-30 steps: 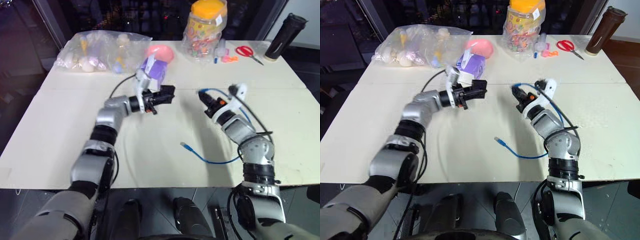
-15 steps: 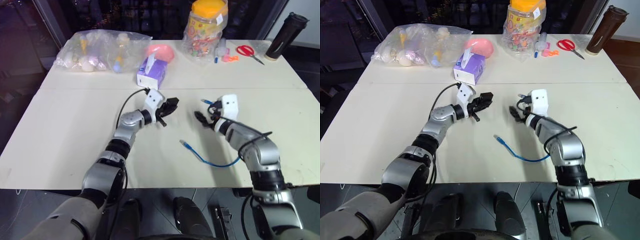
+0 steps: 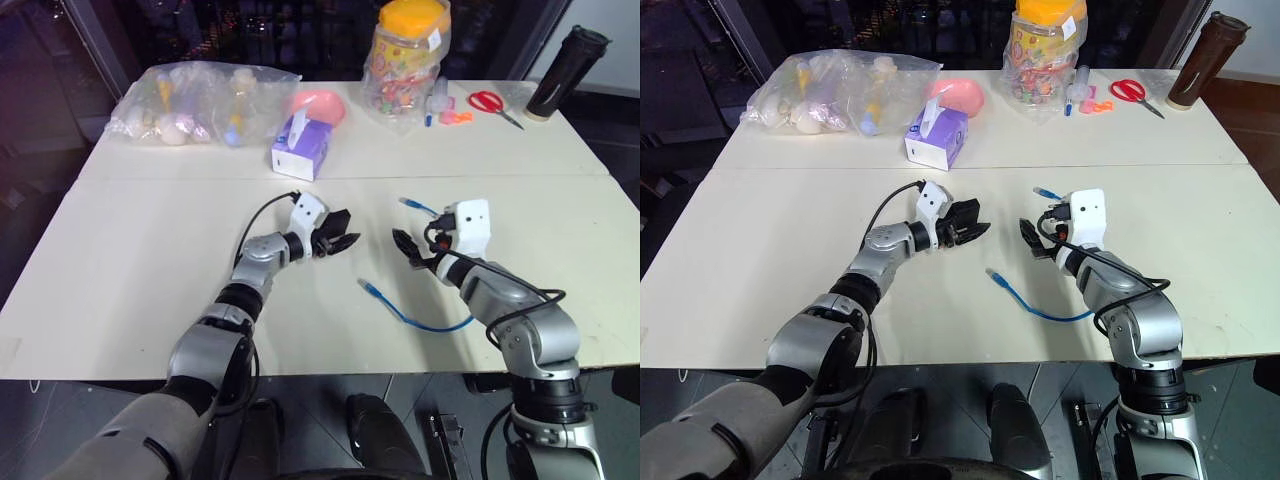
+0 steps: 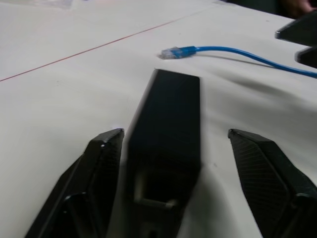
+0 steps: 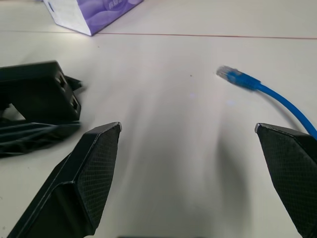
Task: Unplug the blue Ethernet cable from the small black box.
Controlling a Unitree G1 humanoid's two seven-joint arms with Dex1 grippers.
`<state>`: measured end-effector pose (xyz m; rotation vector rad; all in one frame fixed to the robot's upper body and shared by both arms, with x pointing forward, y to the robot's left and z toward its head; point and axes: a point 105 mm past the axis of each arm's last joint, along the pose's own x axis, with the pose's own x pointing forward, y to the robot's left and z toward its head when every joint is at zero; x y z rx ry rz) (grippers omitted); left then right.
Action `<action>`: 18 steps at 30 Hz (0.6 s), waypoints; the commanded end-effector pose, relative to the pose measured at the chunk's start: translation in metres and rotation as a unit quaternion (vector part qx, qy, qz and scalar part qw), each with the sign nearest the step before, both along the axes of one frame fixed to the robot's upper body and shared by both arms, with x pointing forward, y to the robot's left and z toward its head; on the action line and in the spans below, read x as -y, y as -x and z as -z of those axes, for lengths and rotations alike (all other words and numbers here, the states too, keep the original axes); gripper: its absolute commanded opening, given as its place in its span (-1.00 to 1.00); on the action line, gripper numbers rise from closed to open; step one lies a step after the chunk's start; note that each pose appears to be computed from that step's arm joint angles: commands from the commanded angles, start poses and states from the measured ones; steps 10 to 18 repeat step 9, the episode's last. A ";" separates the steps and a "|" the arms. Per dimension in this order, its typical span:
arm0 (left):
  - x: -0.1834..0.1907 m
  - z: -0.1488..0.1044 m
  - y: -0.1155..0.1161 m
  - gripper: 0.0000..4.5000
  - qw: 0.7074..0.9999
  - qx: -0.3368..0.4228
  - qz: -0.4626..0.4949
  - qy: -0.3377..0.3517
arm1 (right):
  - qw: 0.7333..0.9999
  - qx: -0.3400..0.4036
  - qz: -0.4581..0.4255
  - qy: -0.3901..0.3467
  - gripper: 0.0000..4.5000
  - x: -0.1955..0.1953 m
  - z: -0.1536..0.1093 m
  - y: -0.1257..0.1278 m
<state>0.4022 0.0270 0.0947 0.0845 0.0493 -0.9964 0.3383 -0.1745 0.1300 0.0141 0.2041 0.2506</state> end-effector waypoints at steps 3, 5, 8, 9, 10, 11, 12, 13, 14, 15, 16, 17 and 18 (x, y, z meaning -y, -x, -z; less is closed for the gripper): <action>-0.044 -0.023 0.012 0.53 1.000 0.022 -0.016 -0.002 | 0.998 0.051 -0.043 0.008 1.00 -0.001 -0.024 0.020; -0.061 -0.028 0.023 0.53 0.999 0.018 -0.027 -0.009 | 0.995 0.064 -0.076 0.010 1.00 -0.006 -0.028 0.031; -0.080 -0.027 0.038 0.53 0.999 0.013 -0.036 -0.031 | 0.990 0.099 -0.068 0.071 1.00 0.006 -0.030 0.035; -0.087 -0.026 0.039 0.53 0.998 0.008 -0.053 -0.032 | 0.987 0.105 -0.070 0.102 1.00 0.010 -0.027 0.036; -0.087 -0.026 0.039 0.53 0.998 0.008 -0.053 -0.032 | 0.987 0.105 -0.070 0.102 1.00 0.010 -0.027 0.036; -0.087 -0.026 0.039 0.53 0.998 0.008 -0.053 -0.032 | 0.987 0.105 -0.070 0.102 1.00 0.010 -0.027 0.036; -0.087 -0.026 0.039 0.53 0.998 0.008 -0.053 -0.032 | 0.987 0.105 -0.070 0.102 1.00 0.010 -0.027 0.036; -0.087 -0.026 0.039 0.53 0.998 0.008 -0.053 -0.032 | 0.987 0.105 -0.070 0.102 1.00 0.010 -0.027 0.036; -0.087 -0.026 0.039 0.53 0.998 0.008 -0.053 -0.032 | 0.987 0.105 -0.070 0.102 1.00 0.010 -0.027 0.036; -0.087 -0.026 0.039 0.53 0.998 0.008 -0.053 -0.032 | 0.987 0.105 -0.070 0.102 1.00 0.010 -0.027 0.036; -0.087 -0.026 0.039 0.53 0.998 0.008 -0.053 -0.032 | 0.987 0.105 -0.070 0.102 1.00 0.010 -0.027 0.036; -0.087 -0.026 0.039 0.53 0.998 0.008 -0.053 -0.032 | 0.987 0.105 -0.070 0.102 1.00 0.010 -0.027 0.036; -0.087 -0.026 0.039 0.53 0.998 0.008 -0.053 -0.032 | 0.987 0.105 -0.070 0.102 1.00 0.010 -0.027 0.036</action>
